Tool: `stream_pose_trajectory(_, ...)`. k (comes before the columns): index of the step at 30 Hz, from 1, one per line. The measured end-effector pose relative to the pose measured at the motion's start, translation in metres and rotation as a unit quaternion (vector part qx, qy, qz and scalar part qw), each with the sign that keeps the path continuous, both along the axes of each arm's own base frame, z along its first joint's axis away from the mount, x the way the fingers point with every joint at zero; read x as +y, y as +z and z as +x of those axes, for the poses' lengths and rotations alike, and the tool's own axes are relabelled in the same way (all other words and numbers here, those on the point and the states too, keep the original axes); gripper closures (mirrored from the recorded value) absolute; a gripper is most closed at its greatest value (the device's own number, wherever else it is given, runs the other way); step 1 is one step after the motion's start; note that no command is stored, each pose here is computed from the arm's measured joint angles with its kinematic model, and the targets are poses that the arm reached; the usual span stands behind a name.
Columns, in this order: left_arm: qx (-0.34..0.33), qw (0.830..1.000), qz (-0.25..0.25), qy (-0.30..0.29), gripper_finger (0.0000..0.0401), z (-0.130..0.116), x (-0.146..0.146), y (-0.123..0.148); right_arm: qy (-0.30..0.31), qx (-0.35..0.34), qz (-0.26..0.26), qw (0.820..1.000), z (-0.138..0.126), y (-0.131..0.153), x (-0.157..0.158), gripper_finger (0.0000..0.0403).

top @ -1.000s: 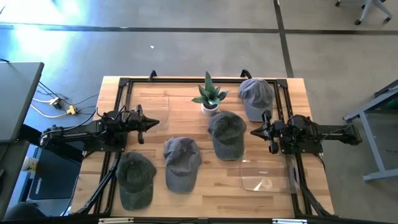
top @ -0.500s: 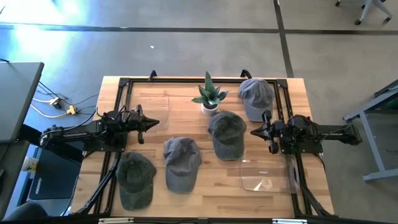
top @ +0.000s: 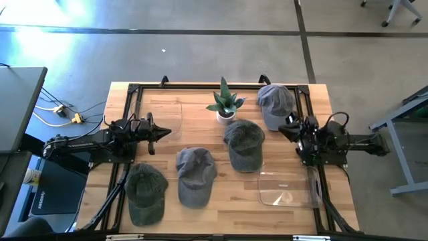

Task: Pick & Place hat
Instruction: Put the right black cap into the right transparent bin

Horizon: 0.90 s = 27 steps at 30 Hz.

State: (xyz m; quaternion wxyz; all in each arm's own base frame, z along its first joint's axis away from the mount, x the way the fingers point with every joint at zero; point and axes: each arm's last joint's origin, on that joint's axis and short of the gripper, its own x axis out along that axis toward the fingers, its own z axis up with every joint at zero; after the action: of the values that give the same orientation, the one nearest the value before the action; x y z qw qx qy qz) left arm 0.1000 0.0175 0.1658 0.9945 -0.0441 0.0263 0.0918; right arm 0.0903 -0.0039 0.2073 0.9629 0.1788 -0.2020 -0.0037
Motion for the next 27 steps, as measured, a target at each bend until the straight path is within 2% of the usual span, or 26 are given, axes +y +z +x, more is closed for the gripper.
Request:
stream_pose_trajectory(4, 0.0, 1.0, 0.0, 0.0, 0.04, 0.0, 0.0, 0.0, -0.037, 0.014, 0.014, 0.999, 0.003, 0.018, -0.002, 0.0391)
stream_pose_trajectory(7, 0.0, 1.0, 0.0, 0.0, 0.04, 0.0, 0.0, 0.0, -0.068, 0.094, 0.01, 0.993, 0.011, 0.031, -0.005, 0.039)
stream_pose_trajectory(9, 0.0, 1.0, 0.0, 0.0, 0.04, 0.0, 0.0, 0.0, -0.086, 0.169, 0.01, 0.982, 0.018, 0.04, -0.007, 0.0385)
stream_pose_trajectory(13, 0.0, 1.0, 0.0, 0.0, 0.04, 0.0, 0.0, 0.0, -0.094, 0.328, -0.021, 0.94, 0.034, 0.058, -0.014, 0.0349)
stream_pose_trajectory(18, 0.0, 1.0, 0.0, 0.0, 0.04, 0.0, 0.0, 0.0, -0.041, 0.475, -0.071, 0.876, 0.06, 0.065, -0.032, 0.0272)
stream_pose_trajectory(21, 0.0, 1.0, 0.0, 0.0, 0.04, 0.0, 0.0, 0.0, 0.002, 0.525, -0.078, 0.847, 0.077, 0.057, -0.048, 0.0219)
stream_pose_trajectory(22, 0.0, 1.0, 0.0, 0.0, 0.04, 0.0, 0.0, 0.0, 0.014, 0.533, -0.076, 0.843, 0.082, 0.056, -0.054, 0.0201)
stream_pose_trajectory(24, 0.0, 1.0, 0.0, 0.0, 0.04, 0.0, 0.0, 0.0, 0.026, 0.551, -0.073, 0.831, 0.093, 0.051, -0.067, 0.0168)
stream_pose_trajectory(27, 0.0, 1.0, 0.0, 0.0, 0.04, 0.0, 0.0, 0.0, 0.036, 0.595, -0.065, 0.8, 0.106, 0.04, -0.085, 0.013)
